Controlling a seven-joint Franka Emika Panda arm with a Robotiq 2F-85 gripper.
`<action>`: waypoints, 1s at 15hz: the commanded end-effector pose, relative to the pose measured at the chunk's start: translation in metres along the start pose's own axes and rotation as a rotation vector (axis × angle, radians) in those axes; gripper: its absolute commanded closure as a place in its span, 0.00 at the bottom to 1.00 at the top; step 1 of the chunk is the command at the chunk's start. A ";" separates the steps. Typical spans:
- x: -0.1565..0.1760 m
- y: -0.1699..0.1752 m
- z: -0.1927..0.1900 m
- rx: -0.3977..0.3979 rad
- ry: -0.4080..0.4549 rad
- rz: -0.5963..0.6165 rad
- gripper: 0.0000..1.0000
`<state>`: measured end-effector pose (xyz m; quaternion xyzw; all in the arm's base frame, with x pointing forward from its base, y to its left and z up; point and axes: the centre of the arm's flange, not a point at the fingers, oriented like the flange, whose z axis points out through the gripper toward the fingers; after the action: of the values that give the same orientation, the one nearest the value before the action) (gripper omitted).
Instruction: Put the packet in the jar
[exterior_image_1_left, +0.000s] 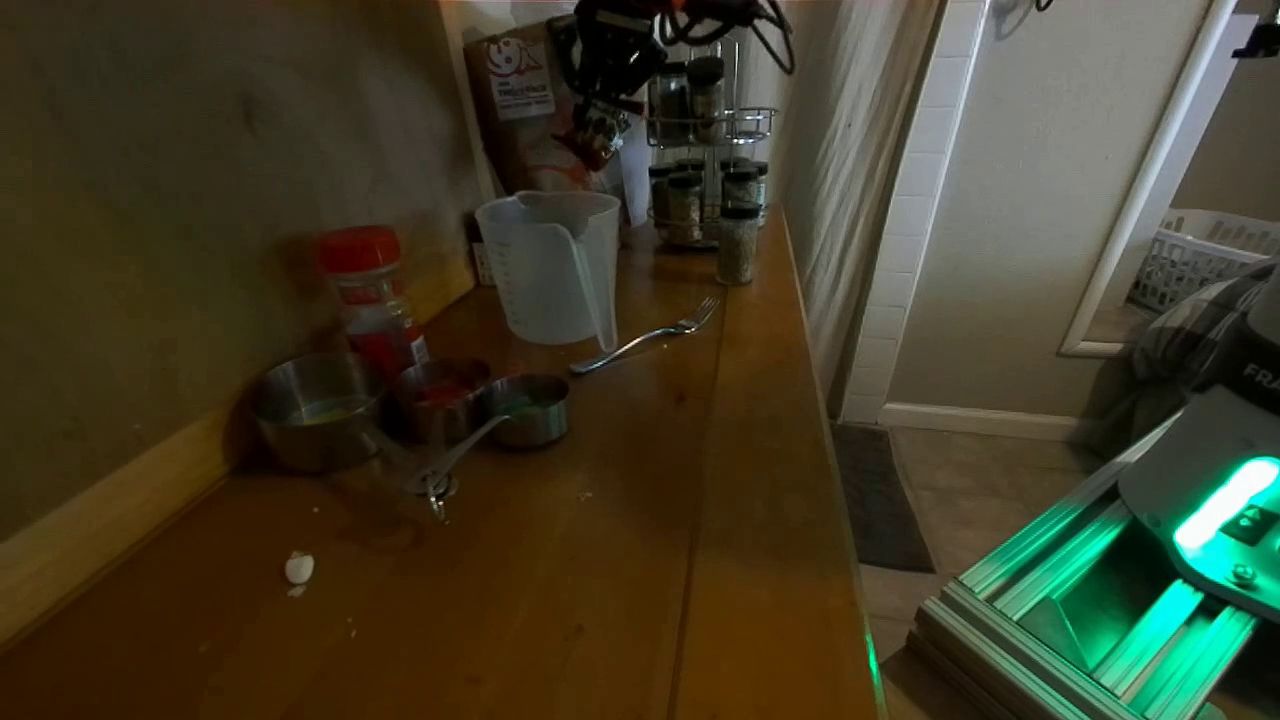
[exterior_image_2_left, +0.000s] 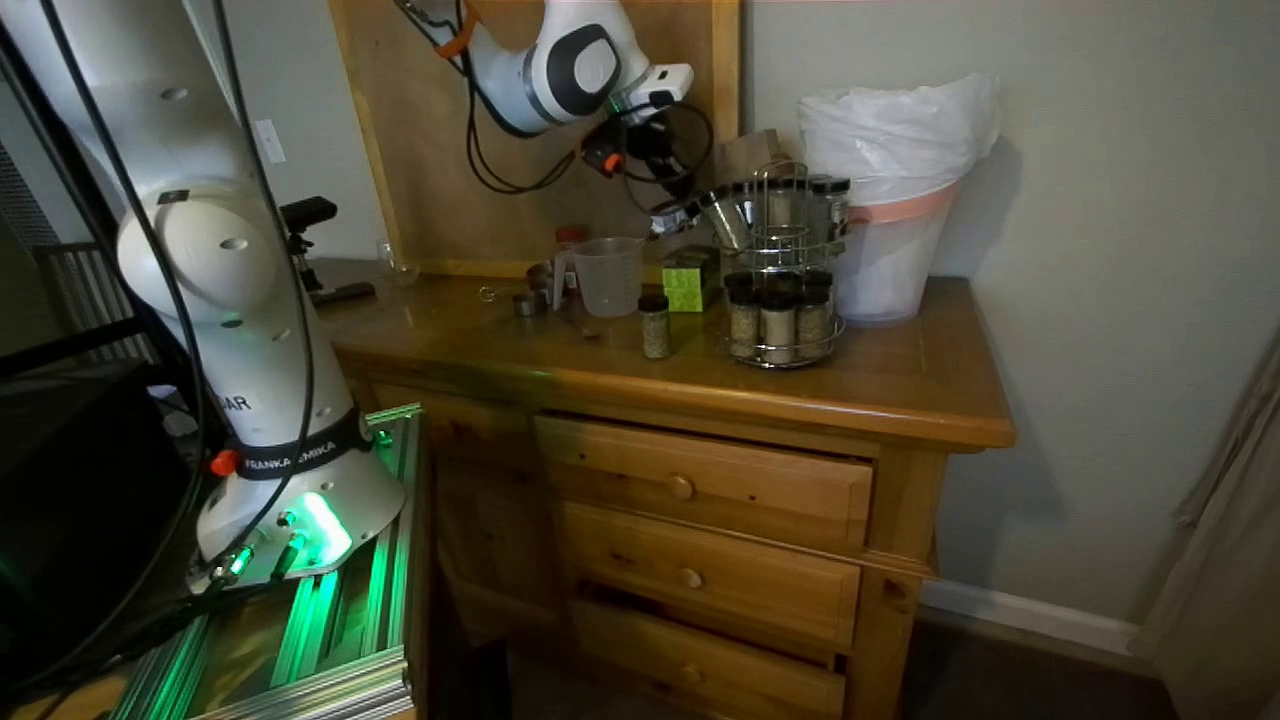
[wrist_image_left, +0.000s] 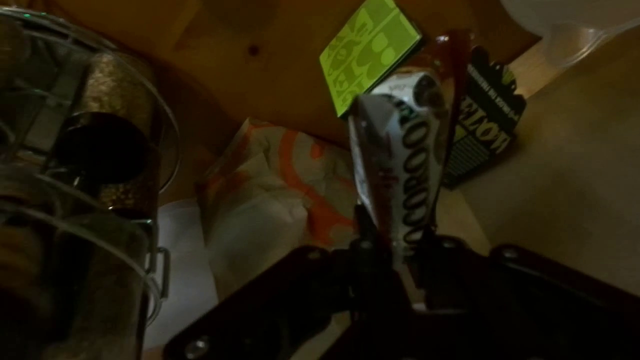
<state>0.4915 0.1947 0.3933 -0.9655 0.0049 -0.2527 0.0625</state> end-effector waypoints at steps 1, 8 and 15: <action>-0.005 -0.014 -0.034 -0.059 0.031 -0.008 0.96; -0.026 -0.067 -0.040 0.073 -0.046 -0.187 0.96; -0.053 -0.085 -0.048 0.136 -0.141 -0.200 0.96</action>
<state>0.4339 0.2811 0.4148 -0.9666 -0.1108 -0.2111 0.0941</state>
